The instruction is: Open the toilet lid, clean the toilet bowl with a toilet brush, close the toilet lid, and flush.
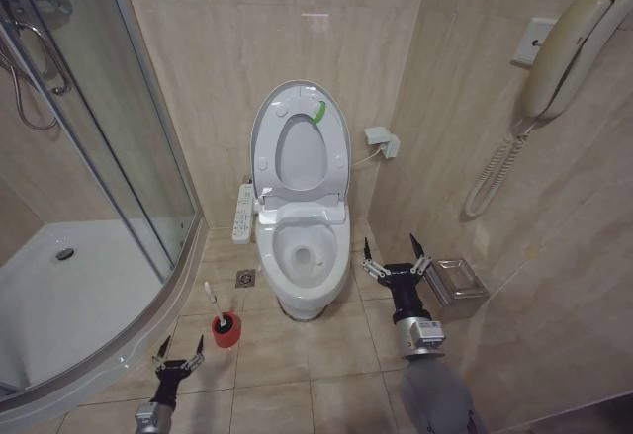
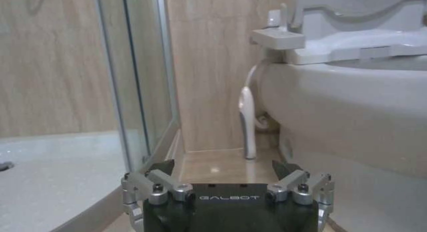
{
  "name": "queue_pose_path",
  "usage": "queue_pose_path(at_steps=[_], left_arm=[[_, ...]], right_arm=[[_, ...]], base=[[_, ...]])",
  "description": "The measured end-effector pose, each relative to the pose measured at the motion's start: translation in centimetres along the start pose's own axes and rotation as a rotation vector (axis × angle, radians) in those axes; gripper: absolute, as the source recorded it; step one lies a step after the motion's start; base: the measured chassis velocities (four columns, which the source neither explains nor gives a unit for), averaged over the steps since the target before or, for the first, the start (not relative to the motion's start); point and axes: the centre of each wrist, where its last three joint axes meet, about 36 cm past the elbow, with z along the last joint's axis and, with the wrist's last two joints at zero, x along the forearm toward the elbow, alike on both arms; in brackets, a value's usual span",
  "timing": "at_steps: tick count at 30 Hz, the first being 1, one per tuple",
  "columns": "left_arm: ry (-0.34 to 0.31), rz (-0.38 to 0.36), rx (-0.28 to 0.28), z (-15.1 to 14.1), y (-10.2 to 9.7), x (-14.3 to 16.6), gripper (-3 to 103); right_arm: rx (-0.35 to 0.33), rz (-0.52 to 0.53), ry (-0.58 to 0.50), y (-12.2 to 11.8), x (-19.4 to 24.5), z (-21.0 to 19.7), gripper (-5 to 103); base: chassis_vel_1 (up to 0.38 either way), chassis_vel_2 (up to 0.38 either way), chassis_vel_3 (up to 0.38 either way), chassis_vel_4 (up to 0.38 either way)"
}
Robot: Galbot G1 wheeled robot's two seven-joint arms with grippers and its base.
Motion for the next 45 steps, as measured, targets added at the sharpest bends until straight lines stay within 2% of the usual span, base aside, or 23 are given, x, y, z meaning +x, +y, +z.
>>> queue_pose_path(at_steps=[8,12,15,20,30,45], left_arm=[[-0.03,0.008,-0.001,-0.5,0.8,-2.6,97],[-0.042,0.023,0.003,-0.7,0.5,-3.5,97],[-0.049,0.063,0.01,-0.8,-0.7,-4.3,97],[-0.05,0.075,0.01,-0.6,-1.1,-4.6,97],[-0.064,0.043,-0.005,-1.4,0.0,-5.9,97],[-0.046,0.023,-0.004,-1.9,-0.4,-7.6,100]], right_arm=[[0.0,0.0,0.0,0.0,0.0,0.0,100],[0.0,0.0,0.0,0.0,0.0,0.0,100],[0.0,0.0,0.0,0.0,0.0,0.0,100],[0.0,0.0,0.0,0.0,0.0,0.0,100],[0.0,0.0,0.0,0.0,0.0,0.0,100],[0.0,0.0,0.0,0.0,0.0,0.0,100]], base=[[0.0,0.0,0.0,0.0],[0.0,0.0,0.0,0.0],[0.0,0.0,0.0,0.0],[0.0,0.0,0.0,0.0],[0.0,0.0,0.0,0.0],[0.0,0.0,0.0,0.0]])
